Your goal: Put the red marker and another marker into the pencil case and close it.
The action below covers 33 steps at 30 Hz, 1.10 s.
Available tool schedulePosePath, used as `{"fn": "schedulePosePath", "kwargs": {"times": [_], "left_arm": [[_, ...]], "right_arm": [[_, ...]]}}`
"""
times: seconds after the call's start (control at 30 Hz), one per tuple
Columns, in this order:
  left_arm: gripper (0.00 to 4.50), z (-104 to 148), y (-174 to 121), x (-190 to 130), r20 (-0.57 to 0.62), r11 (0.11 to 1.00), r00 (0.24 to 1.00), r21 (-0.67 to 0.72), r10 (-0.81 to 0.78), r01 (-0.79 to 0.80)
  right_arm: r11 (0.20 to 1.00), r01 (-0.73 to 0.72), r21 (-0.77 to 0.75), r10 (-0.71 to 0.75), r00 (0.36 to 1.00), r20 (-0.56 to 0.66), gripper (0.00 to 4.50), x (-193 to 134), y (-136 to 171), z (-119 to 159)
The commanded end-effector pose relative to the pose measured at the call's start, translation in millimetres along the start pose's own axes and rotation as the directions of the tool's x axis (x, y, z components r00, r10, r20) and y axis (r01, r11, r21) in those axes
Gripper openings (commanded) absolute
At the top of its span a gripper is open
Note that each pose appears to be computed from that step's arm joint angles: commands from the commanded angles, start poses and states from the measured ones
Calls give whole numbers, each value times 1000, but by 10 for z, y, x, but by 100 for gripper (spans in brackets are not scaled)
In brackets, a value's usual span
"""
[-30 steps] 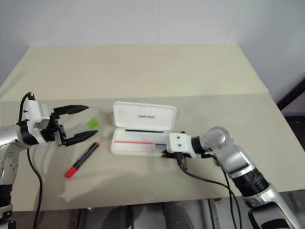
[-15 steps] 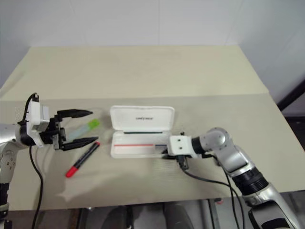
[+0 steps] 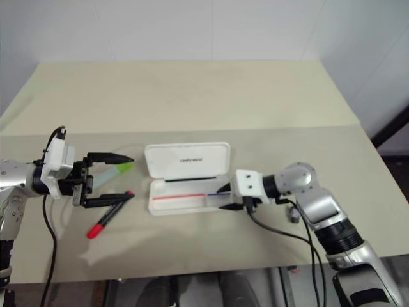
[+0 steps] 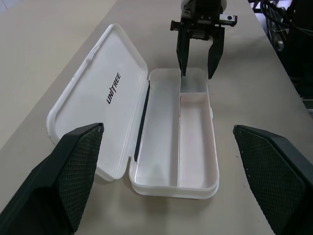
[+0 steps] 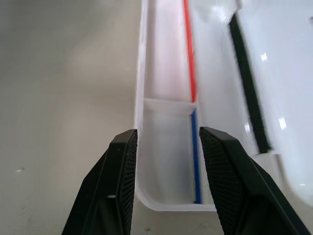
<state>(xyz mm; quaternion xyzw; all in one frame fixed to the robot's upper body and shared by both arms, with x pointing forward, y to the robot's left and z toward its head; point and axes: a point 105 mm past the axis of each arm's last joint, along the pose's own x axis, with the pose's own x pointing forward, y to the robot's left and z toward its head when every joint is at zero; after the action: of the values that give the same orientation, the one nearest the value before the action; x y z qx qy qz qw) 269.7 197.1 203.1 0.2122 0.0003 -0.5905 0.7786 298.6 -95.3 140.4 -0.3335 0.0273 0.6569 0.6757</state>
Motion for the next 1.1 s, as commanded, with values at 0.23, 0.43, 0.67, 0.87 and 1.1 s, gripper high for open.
{"fn": "schedulePosePath", "kwargs": {"times": [0.23, 0.43, 0.67, 0.87, 1.1], "left_arm": [[450, 172, -30, 26, 11, 998, 999, 52, -34, 33], [450, 138, -84, -95, -42, 999, 999, 25, -28, 29], [450, 33, -44, -320, -175, 994, 981, -47, 87, -96], [450, -235, -203, -417, -392, 948, 914, -235, 109, -213], [450, -393, -207, -399, -523, 899, 829, -241, 197, -365]], "right_arm": [[994, 77, 80, -91, 976, 199, 252, -433, -145, 371], [978, 173, 113, -201, 925, 323, 447, -707, -202, 620], [970, 156, 187, -223, 877, 425, 447, -775, -238, 889], [982, 127, 139, -178, 869, 462, 447, -639, -245, 944], [991, 84, 108, -127, 860, 494, 447, -450, -234, 1004]]}}
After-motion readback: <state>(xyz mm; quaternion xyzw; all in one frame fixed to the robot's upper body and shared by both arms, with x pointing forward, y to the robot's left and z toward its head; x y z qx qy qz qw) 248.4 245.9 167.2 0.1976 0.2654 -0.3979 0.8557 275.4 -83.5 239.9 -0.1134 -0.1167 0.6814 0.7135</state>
